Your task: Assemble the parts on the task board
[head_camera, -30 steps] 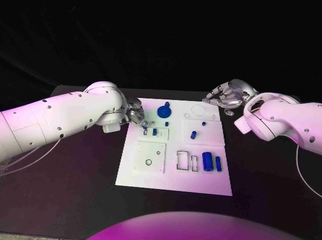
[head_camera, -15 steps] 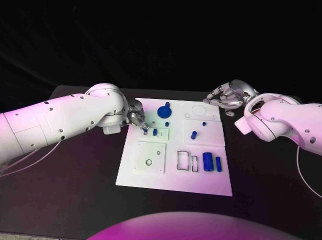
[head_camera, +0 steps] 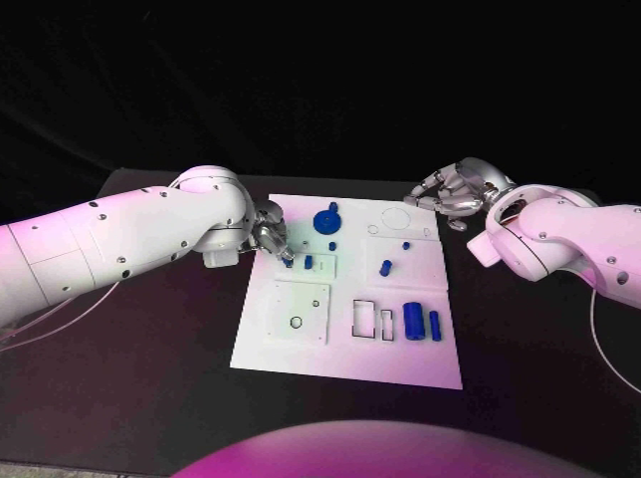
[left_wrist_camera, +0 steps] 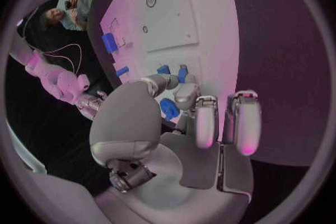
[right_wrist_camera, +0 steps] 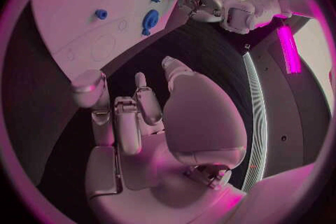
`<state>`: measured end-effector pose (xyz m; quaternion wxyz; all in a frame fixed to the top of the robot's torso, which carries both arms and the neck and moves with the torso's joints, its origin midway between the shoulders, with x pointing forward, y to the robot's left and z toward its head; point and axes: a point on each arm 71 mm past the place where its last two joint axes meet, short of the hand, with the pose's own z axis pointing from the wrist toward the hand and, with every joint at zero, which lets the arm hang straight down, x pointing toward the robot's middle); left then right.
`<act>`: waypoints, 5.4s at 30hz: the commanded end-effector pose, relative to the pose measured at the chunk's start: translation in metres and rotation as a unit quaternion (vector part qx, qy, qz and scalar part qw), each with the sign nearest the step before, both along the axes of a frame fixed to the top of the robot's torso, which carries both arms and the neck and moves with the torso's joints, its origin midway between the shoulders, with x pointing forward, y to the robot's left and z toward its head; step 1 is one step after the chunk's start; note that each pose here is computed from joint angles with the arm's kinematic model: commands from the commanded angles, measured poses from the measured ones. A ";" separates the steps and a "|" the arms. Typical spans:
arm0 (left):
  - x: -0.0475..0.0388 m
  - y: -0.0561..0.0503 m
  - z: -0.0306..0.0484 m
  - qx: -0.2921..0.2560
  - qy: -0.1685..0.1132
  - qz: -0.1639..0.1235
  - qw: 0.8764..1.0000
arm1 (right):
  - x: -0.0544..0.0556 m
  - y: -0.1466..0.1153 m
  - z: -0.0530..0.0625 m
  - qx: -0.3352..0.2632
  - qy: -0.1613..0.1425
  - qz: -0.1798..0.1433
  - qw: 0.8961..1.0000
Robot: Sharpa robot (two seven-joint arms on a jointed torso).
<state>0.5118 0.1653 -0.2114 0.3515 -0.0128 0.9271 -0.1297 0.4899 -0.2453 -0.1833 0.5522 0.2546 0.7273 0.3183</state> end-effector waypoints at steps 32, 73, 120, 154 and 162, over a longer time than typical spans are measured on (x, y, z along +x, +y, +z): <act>-0.0017 -0.006 -0.0074 0.006 0.022 -0.010 1.000 | 0.000 0.001 -0.001 -0.002 0.001 0.005 1.000; 0.0027 -0.001 -0.0131 0.010 0.039 0.019 0.999 | -0.001 -0.002 0.000 0.001 -0.004 0.001 1.000; 0.0056 -0.039 0.0397 -0.225 -0.265 -0.141 0.927 | 0.001 -0.008 -0.005 -0.002 -0.004 -0.009 1.000; 0.0079 -0.075 -0.0032 -0.045 -0.239 -0.264 0.933 | 0.001 -0.002 -0.003 0.000 -0.019 -0.008 1.000; 0.0085 -0.077 -0.0065 -0.043 -0.237 -0.261 0.935 | 0.001 -0.001 -0.003 0.001 -0.020 -0.008 1.000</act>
